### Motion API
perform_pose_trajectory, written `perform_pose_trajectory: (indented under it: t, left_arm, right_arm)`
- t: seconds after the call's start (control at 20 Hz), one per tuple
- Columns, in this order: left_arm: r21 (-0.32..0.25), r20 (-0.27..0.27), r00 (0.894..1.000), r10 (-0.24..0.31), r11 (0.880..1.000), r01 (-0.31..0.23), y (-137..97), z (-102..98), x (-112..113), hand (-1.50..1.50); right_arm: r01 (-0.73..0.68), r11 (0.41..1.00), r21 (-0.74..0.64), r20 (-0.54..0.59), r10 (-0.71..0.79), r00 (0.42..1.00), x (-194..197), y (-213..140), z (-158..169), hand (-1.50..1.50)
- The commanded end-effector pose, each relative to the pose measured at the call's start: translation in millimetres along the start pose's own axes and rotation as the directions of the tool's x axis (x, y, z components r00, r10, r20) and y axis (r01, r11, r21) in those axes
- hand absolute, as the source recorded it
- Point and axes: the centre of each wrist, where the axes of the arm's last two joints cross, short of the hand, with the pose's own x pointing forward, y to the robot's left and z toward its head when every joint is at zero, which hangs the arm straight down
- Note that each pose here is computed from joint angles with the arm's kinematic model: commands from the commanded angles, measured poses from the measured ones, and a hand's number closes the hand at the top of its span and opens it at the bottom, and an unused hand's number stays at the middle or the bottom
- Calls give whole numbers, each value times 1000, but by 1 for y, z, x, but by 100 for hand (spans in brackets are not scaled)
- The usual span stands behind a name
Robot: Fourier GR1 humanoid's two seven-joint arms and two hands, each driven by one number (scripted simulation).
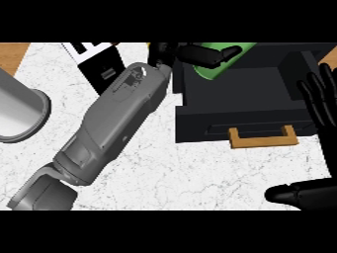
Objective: Pick up the cup, place it into the drawer and close the drawer
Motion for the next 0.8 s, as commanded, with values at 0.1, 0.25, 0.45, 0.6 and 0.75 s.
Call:
perform_pose_trajectory:
  t: [0.1, 0.25, 0.45, 0.6, 0.75]
  left_arm:
    - [4, -37, 995, -92, 996, 93, -6, 3, -15, 150]
    - [-2, -32, 993, -115, 993, 115, -10, -3, -9, 150]
    - [-59, -66, 986, -153, 987, 149, -13, 4, -17, 150]
    - [-62, -73, 970, -230, 972, 226, -16, 4, -18, 150]
    - [-65, -70, 956, -285, 958, 281, -16, 11, -27, -150]
  right_arm:
    - [16, 999, 32, 6, -16, 1000, -4, 8, -3, -150]
    - [30, 998, 50, 7, -31, 1000, -6, 6, -3, -150]
    - [5, 999, 44, -7, -4, 1000, 1, -3, -5, -150]
    - [32, 999, 37, 22, -32, 999, -4, -4, -16, -150]
    - [28, 997, 66, 29, -30, 999, -7, 13, -16, -150]
